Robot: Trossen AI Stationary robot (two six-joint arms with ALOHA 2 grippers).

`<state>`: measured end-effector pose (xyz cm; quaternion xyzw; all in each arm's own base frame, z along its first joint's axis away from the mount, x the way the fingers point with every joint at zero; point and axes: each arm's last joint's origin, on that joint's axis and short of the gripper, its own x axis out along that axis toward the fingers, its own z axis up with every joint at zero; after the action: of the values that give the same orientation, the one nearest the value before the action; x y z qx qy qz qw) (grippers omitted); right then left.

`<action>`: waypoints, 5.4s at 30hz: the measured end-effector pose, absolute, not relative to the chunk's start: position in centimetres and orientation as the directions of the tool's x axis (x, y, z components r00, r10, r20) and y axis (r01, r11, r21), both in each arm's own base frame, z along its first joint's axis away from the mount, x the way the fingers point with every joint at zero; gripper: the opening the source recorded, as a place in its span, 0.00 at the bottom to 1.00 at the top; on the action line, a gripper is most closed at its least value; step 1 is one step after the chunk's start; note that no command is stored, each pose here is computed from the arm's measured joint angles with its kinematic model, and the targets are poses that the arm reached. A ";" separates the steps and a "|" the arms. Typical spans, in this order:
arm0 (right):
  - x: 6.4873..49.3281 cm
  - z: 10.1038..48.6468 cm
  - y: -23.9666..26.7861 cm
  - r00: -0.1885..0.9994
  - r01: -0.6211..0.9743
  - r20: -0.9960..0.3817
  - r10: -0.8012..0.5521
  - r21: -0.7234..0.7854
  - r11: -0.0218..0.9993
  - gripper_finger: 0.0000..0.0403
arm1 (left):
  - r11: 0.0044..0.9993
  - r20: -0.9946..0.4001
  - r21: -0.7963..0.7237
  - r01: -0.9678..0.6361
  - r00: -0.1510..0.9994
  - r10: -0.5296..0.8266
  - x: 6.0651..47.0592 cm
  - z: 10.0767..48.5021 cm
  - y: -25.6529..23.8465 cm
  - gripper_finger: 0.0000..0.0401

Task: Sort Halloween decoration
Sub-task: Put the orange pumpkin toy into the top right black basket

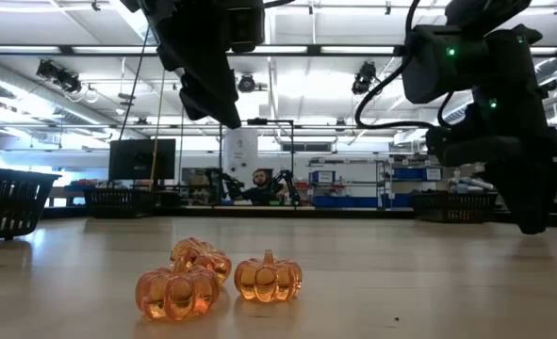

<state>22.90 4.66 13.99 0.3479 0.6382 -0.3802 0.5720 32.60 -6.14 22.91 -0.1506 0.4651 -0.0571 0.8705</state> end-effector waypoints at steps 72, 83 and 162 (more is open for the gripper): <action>15.4 10.7 17.9 -0.577 0.393 -0.789 0.211 -0.041 0.919 0.17 | 0.956 -0.733 -0.279 -0.090 0.663 -0.151 33.9 23.5 -1.4 0.48; 16.9 16.6 13.6 -0.224 0.581 -0.966 0.130 -0.025 0.813 0.14 | 0.952 -0.765 -0.269 -0.144 0.633 -0.120 33.3 23.5 0.3 0.48; 21.8 16.5 15.3 0.258 0.838 -0.953 0.157 0.301 0.455 0.44 | 0.884 -0.636 -0.381 -0.271 0.771 -0.038 28.9 24.4 -18.0 0.48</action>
<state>21.79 15.33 16.49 0.4518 0.5504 -0.2613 0.6516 28.93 -18.00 24.40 -0.2321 0.3325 0.0640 0.9119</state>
